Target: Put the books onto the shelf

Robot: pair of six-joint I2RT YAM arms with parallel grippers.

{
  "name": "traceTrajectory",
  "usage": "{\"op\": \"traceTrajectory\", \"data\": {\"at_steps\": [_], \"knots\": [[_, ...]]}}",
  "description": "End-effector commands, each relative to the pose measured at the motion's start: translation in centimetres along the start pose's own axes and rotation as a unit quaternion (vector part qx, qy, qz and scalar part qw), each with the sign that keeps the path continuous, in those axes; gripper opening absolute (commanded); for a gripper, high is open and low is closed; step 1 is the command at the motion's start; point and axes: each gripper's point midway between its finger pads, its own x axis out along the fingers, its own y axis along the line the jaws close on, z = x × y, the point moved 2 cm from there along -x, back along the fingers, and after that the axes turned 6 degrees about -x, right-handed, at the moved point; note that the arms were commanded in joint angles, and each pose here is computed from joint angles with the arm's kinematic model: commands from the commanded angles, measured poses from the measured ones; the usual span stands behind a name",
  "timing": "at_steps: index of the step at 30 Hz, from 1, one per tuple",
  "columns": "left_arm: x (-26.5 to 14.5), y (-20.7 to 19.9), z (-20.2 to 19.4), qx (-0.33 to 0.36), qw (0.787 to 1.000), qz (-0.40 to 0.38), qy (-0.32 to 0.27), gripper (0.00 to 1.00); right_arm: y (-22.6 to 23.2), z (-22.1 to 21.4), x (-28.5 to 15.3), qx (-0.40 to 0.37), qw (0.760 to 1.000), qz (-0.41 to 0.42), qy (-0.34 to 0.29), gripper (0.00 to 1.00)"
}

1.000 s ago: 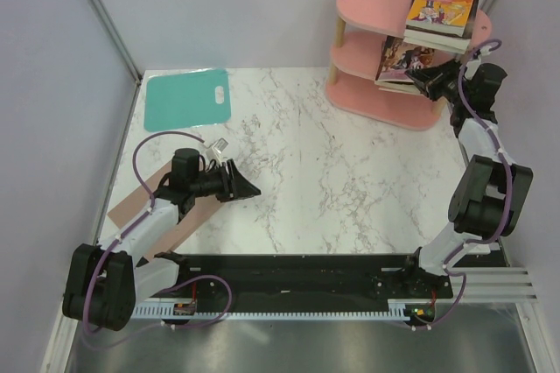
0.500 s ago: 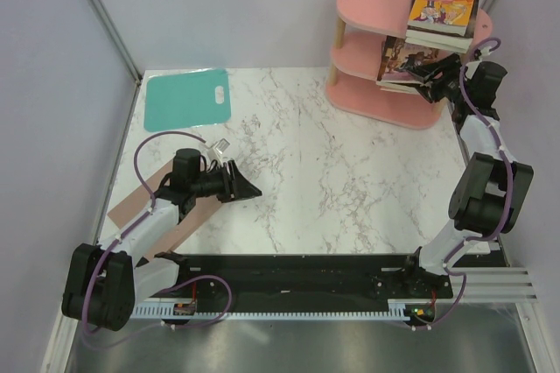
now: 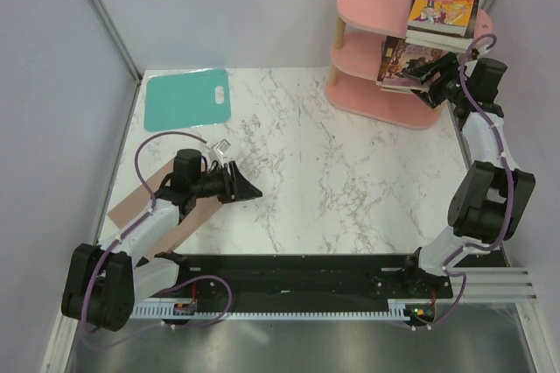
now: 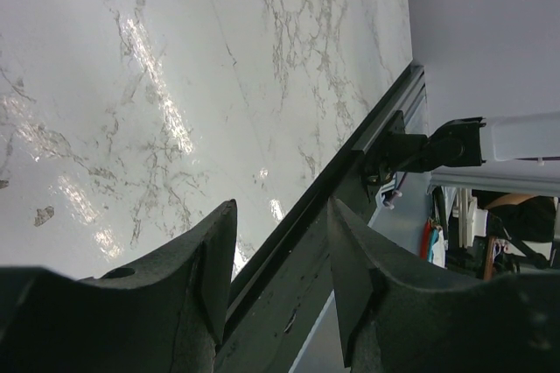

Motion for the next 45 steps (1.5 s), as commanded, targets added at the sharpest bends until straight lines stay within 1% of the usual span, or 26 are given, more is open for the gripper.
{"op": "traceTrajectory", "data": {"at_steps": [1, 8, 16, 19, 22, 23, 25, 26, 30, 32, 37, 42, 45], "knots": [[-0.1, 0.0, -0.1, 0.027, 1.0, -0.004, -0.004, 0.52, 0.9, 1.1, -1.3, -0.054, 0.998, -0.036, -0.016, 0.77], [-0.1, 0.0, -0.1, 0.027, 1.0, -0.003, -0.004, 0.52, 1.2, 1.3, -1.9, -0.066, 0.996, -0.055, -0.009, 0.78], [0.0, 0.0, -0.1, 0.027, 1.0, -0.003, -0.003, 0.52, 2.4, 1.6, -4.0, -0.091, 0.993, -0.076, -0.029, 0.78], [0.0, 0.0, -0.2, 0.027, 1.0, -0.003, -0.002, 0.52, 2.6, 1.9, -4.4, -0.099, 0.991, -0.082, -0.037, 0.75], [0.0, 0.0, -0.2, 0.027, 1.0, -0.003, -0.001, 0.52, 2.7, 2.0, -4.7, -0.102, 0.99, -0.086, -0.042, 0.64], [0.0, 0.0, -0.2, 0.026, 1.0, -0.003, -0.001, 0.52, 2.9, 2.1, -4.8, -0.104, 0.99, -0.087, -0.044, 0.55], [0.0, 0.0, -0.2, 0.027, 1.0, -0.004, -0.001, 0.52, 2.9, 2.2, -5.0, -0.106, 0.989, -0.089, -0.049, 0.49], [0.0, 0.0, -0.2, 0.027, 1.0, -0.003, -0.002, 0.52, 2.9, 2.2, -4.9, -0.107, 0.989, -0.09, -0.049, 0.4], [0.0, 0.0, -0.2, 0.027, 1.0, -0.004, -0.001, 0.52, 2.4, 2.2, -4.6, -0.105, 0.989, -0.095, -0.045, 0.29], [0.0, 0.1, -0.3, 0.026, 1.0, -0.003, 0.0, 0.52, 2.2, 2.2, -4.4, -0.104, 0.989, -0.096, -0.045, 0.27], [0.1, 0.3, -0.6, 0.024, 1.0, -0.002, 0.003, 0.52, 1.7, 2.5, -4.1, -0.105, 0.988, -0.101, -0.05, 0.25], [0.1, 0.2, -0.5, 0.024, 1.0, -0.002, 0.003, 0.52, 1.6, 2.9, -3.6, -0.11, 0.987, -0.098, -0.056, 0.25], [0.1, 0.3, -0.6, 0.024, 1.0, -0.001, 0.002, 0.52, 1.8, 2.9, -3.2, -0.118, 0.988, -0.09, -0.053, 0.27]]}}
